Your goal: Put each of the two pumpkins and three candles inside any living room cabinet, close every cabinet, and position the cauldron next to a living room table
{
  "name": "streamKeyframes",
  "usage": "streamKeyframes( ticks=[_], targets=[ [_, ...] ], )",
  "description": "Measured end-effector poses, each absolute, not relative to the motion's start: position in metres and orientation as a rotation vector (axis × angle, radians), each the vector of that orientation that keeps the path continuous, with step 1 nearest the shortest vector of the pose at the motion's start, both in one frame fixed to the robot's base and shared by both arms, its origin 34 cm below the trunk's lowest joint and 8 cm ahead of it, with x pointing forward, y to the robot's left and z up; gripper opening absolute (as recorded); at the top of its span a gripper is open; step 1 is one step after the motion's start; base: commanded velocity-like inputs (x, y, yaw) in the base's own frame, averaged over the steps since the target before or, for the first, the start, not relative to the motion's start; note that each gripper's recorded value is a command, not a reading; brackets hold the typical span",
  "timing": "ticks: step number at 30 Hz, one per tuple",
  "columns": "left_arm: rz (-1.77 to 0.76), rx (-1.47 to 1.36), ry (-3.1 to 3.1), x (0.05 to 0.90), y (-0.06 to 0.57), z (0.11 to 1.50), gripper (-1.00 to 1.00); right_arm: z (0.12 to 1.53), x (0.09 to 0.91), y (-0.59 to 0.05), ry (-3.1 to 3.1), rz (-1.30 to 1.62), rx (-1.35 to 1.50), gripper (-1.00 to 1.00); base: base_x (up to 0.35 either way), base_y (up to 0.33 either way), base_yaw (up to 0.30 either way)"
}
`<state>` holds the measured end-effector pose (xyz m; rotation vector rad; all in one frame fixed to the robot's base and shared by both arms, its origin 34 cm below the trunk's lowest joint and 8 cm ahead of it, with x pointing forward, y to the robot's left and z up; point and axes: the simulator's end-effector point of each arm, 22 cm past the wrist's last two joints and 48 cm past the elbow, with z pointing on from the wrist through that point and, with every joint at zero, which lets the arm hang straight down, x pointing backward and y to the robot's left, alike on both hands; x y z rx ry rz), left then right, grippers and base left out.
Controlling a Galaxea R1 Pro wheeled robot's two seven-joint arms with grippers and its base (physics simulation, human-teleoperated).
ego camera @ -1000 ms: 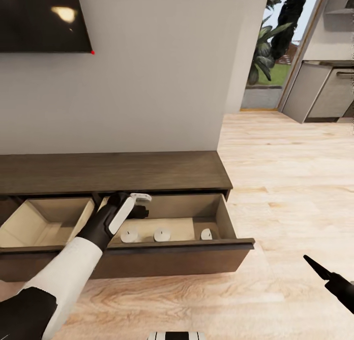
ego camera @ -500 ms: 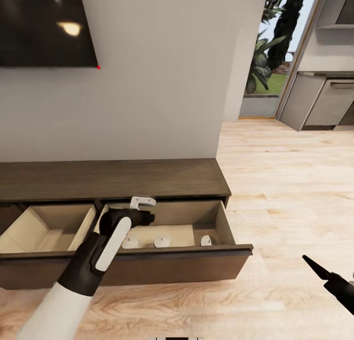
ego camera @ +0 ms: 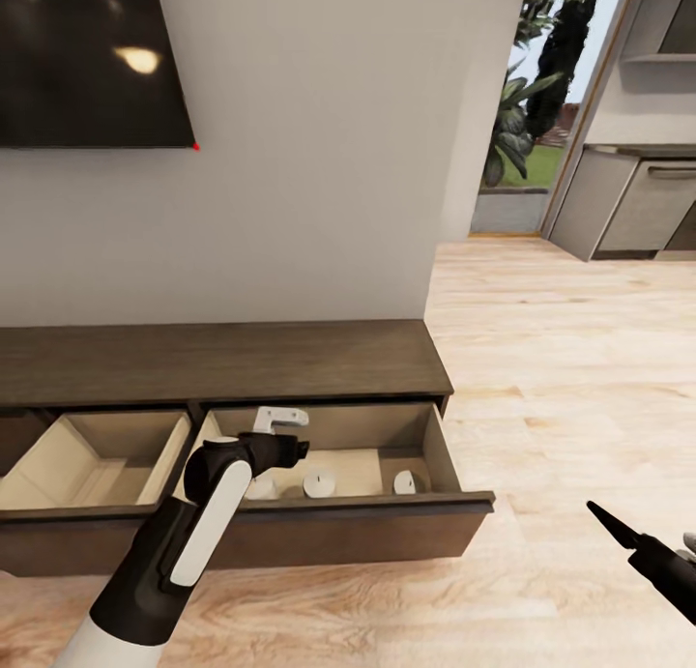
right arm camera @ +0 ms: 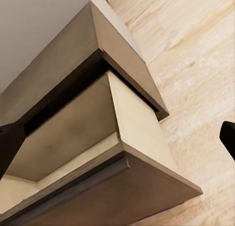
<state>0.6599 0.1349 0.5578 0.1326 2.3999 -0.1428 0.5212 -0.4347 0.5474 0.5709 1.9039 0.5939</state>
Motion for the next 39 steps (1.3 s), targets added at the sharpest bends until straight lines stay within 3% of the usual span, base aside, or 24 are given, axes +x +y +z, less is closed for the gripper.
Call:
streamKeyframes(
  ticks=[20,39],
  targets=[
    [-0.143,0.126,2.401,0.671,0.136,0.602,1.0,0.586,0.536,-0.407,1.934,0.679,0.562,1.0,-0.008,0.0,0.0],
    [-0.034,0.089,2.403,0.681,0.155,0.641,1.0,0.618,0.547,-0.397,1.965,0.677,0.541,1.0,-0.305,0.0,0.0]
  ],
)
